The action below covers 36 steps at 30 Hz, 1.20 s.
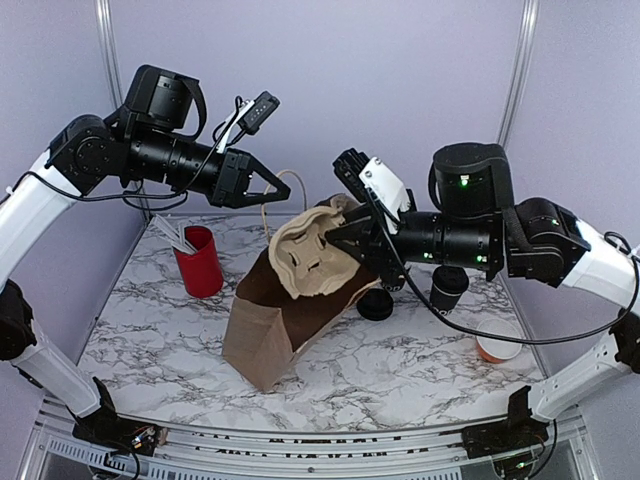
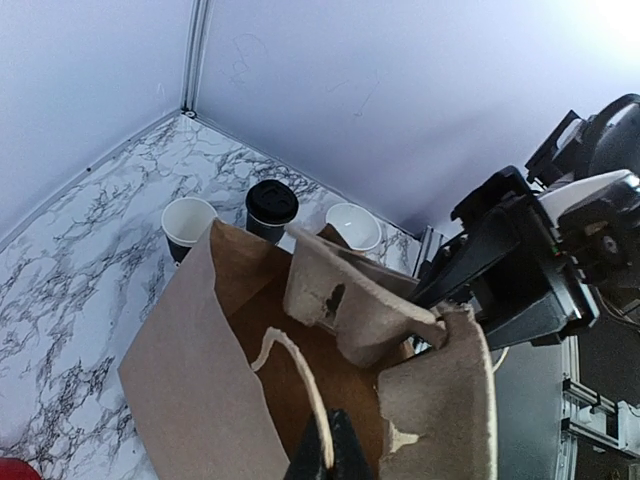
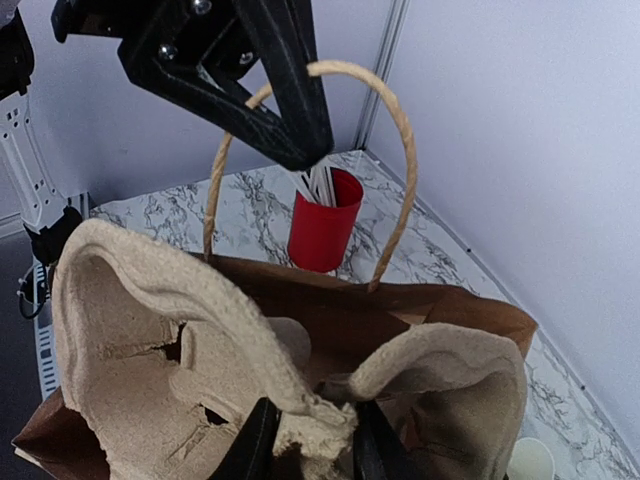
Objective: Pack the takeout coffee
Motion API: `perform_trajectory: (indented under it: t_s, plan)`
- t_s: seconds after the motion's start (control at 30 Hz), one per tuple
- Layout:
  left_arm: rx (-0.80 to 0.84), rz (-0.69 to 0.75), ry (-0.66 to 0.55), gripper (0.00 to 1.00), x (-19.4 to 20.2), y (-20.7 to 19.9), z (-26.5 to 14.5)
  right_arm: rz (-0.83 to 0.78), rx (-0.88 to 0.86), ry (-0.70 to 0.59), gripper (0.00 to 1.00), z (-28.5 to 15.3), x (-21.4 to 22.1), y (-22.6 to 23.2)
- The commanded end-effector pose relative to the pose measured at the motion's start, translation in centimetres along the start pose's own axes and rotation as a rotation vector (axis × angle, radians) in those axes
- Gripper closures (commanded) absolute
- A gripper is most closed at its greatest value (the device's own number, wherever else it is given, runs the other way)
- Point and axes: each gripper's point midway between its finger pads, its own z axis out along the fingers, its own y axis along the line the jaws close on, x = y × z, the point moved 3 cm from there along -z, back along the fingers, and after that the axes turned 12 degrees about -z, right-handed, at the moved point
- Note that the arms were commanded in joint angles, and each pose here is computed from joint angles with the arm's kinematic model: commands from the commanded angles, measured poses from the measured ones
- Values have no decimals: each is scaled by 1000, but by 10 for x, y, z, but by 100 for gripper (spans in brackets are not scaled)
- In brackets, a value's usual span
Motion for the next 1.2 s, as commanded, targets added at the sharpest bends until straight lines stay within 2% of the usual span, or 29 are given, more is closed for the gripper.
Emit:
perform_trajectory:
  t_s: [0.0, 0.27, 0.7, 0.83, 1.0, 1.17]
  plan:
    - [76, 42, -15, 100, -3, -14, -6, 94, -38, -119, 76, -16, -8, -14]
    - [143, 35, 8, 100, 0, -19, 3, 102, -115, -5, 78, 4, 24, 5]
    - [238, 33, -11, 100, -1, -32, 3, 84, -148, 120, 79, 32, 48, 18]
    - [240, 34, -5, 100, 4, -29, 6, 67, -161, 139, 78, 42, 47, 27]
    - [257, 38, -9, 100, 10, -24, 3, -29, -132, 179, 78, 47, 38, 47]
    - [283, 40, -16, 100, 16, -14, -4, -41, -148, 167, 76, 46, 30, 52]
